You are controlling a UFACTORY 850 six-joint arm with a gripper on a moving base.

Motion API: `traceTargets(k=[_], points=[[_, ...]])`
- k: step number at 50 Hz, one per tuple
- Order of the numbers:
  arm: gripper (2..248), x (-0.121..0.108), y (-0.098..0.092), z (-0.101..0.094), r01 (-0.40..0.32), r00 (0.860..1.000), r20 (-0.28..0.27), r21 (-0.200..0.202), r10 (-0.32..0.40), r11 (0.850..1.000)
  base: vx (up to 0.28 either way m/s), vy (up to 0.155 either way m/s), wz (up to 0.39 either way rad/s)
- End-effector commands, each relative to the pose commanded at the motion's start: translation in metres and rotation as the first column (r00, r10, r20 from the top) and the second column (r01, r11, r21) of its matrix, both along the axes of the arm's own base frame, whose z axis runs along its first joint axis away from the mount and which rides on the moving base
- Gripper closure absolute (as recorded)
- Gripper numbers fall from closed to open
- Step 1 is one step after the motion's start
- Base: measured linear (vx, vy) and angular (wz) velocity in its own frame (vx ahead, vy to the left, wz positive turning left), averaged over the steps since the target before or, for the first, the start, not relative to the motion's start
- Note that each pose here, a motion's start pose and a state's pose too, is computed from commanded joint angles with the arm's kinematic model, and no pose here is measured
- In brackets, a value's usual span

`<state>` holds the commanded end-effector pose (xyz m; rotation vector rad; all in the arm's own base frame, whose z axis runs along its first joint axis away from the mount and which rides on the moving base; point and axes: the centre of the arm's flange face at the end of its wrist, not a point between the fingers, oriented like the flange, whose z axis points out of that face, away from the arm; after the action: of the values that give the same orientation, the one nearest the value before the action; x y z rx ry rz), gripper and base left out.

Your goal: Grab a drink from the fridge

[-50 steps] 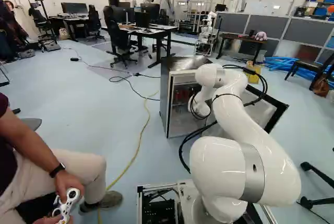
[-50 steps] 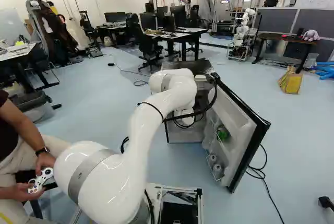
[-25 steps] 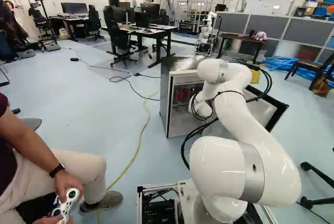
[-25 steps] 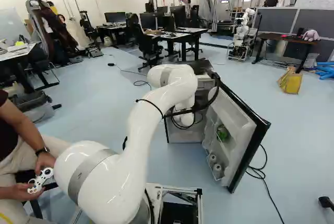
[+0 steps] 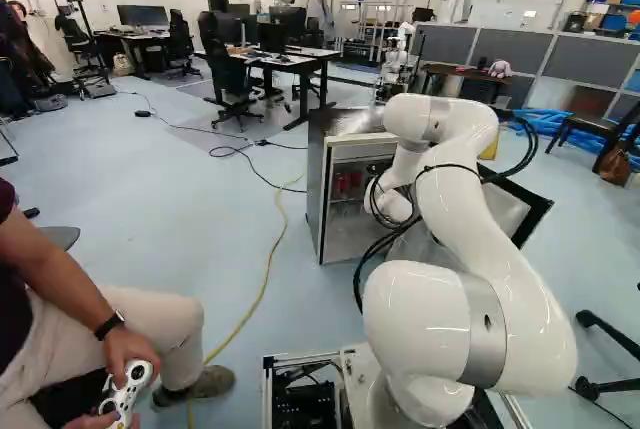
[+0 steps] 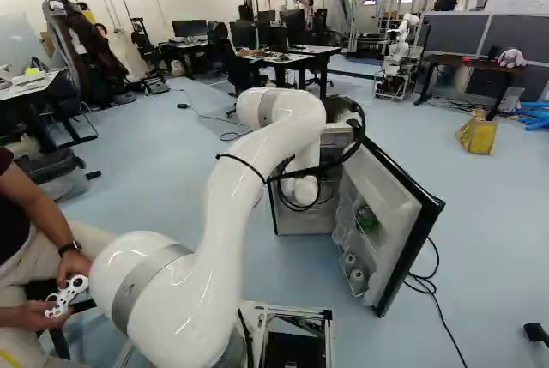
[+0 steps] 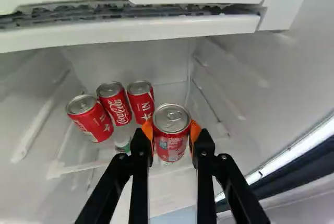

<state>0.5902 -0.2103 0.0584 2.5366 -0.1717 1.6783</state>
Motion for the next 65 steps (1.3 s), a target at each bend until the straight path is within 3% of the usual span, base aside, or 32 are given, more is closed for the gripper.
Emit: traceTargets(k=[28,65], points=[[162,-0.052,0.015,0.052,0.008,0.999,-0.045,0.017,-0.007,1.0,0.0,0.0,0.0],[162,-0.125,0.049,0.117,0.0,0.996,-0.084,0.033,0.002,0.999,0.0,0.0,0.0]])
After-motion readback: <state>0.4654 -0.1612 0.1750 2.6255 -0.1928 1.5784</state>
